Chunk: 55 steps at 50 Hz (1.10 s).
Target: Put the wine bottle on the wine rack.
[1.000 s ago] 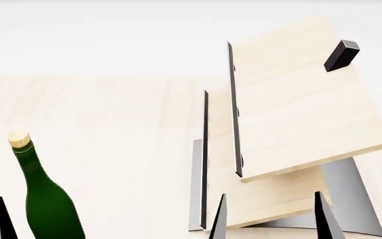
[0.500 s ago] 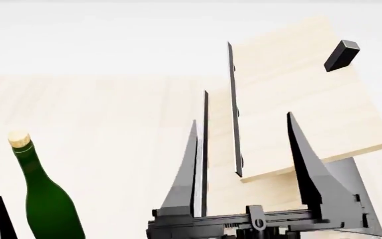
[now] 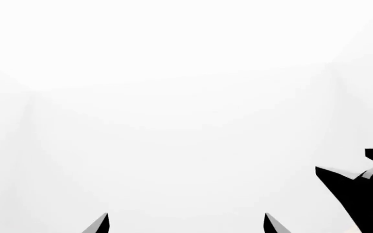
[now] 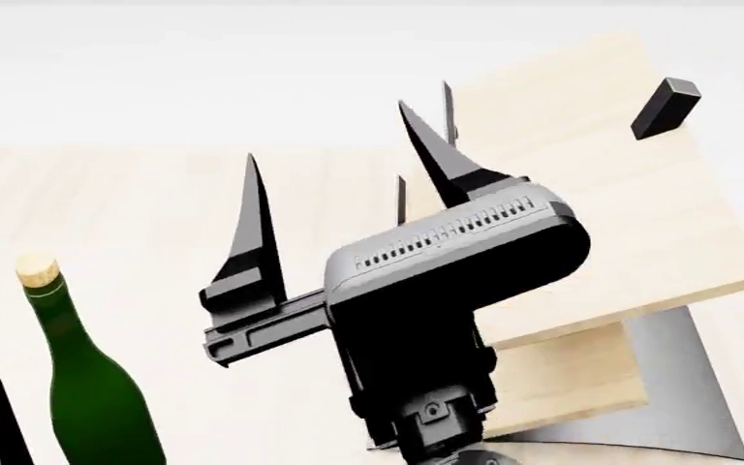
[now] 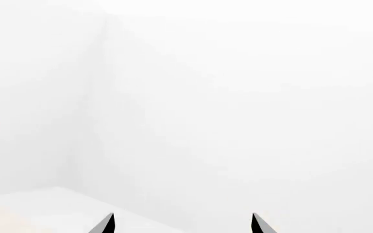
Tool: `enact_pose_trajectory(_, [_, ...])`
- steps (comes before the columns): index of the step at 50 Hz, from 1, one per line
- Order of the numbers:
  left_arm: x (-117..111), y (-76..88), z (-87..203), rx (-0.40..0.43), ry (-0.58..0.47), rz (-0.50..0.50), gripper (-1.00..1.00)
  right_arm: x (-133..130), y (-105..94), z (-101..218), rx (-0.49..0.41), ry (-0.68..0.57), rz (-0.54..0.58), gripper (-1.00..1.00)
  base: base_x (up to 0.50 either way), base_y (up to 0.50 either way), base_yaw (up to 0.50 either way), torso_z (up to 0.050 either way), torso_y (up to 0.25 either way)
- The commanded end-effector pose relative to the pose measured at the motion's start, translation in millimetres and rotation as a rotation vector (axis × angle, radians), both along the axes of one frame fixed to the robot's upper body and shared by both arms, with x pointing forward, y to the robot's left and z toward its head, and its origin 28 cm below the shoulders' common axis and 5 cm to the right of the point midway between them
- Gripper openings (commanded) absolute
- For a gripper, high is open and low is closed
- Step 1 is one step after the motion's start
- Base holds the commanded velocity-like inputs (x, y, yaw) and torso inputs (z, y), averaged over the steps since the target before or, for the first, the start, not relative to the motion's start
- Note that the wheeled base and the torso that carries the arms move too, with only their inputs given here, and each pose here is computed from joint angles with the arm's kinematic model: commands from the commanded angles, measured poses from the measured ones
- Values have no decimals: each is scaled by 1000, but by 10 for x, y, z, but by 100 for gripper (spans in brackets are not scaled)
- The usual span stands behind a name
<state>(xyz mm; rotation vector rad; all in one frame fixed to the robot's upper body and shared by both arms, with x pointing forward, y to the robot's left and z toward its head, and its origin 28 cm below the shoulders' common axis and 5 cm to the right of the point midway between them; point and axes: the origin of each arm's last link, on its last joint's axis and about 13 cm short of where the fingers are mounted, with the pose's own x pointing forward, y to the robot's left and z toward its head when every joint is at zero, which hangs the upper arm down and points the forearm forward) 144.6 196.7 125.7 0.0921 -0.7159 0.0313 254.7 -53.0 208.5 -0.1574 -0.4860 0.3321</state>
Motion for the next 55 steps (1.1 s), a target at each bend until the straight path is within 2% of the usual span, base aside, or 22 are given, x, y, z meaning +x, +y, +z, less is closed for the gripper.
enact_pose_trajectory(1, [6,3,-5,-1,0,1,100,157,56,142,38,79,113,100,0,0,0,0,0])
enact_pose_trajectory(2, [6,6,-2,-2,0,2,100,177,54,153,-17,108,125,100,0,0,0,0,0])
enact_pose_trajectory(3, [7,7,-1,-3,0,2,100,179,57,159,-23,125,146,100,0,0,0,0,0])
enact_pose_trajectory(5, [6,8,2,-2,-1,3,100,215,60,171,18,155,141,100,0,0,0,0,0])
enact_pose_trajectory(8, [7,10,1,-2,-1,5,100,296,62,199,8,96,123,100,0,0,0,0,0])
enact_pose_trajectory(9, [7,10,0,-2,-1,5,100,328,59,206,-10,139,117,100,0,0,0,0,0])
enact_pose_trajectory(11, [4,10,3,-1,-2,5,100,405,49,218,-50,106,102,100,0,0,0,0,0])
enact_pose_trajectory(12, [5,11,1,-1,-3,5,100,433,42,219,-36,168,140,100,0,0,0,0,0])
enact_pose_trajectory(16, [8,16,1,-3,-1,7,100,536,9,279,-14,193,160,100,0,0,0,0,0])
enact_pose_trajectory(22, [8,14,-2,-2,-1,6,100,612,1,305,-60,204,175,100,0,0,0,0,0])
enact_pose_trajectory(27, [5,10,-3,-2,-1,4,100,669,-7,345,-4,308,237,100,0,0,0,0,0])
enact_pose_trajectory(29, [6,10,-5,-3,-1,4,100,655,-5,361,10,383,300,100,0,0,0,0,0])
enact_pose_trajectory(34, [10,8,-11,-4,1,4,100,619,8,416,-15,395,343,100,0,0,0,0,0])
enact_pose_trajectory(40, [9,9,-8,-4,1,3,100,597,31,448,-27,464,444,100,0,0,0,0,0])
enact_pose_trajectory(50, [4,5,-5,-5,0,1,100,534,61,483,-54,503,542,100,0,0,0,0,0])
enact_pose_trajectory(55, [4,3,-8,-4,1,1,100,557,74,498,-70,487,549,100,0,0,0,0,0])
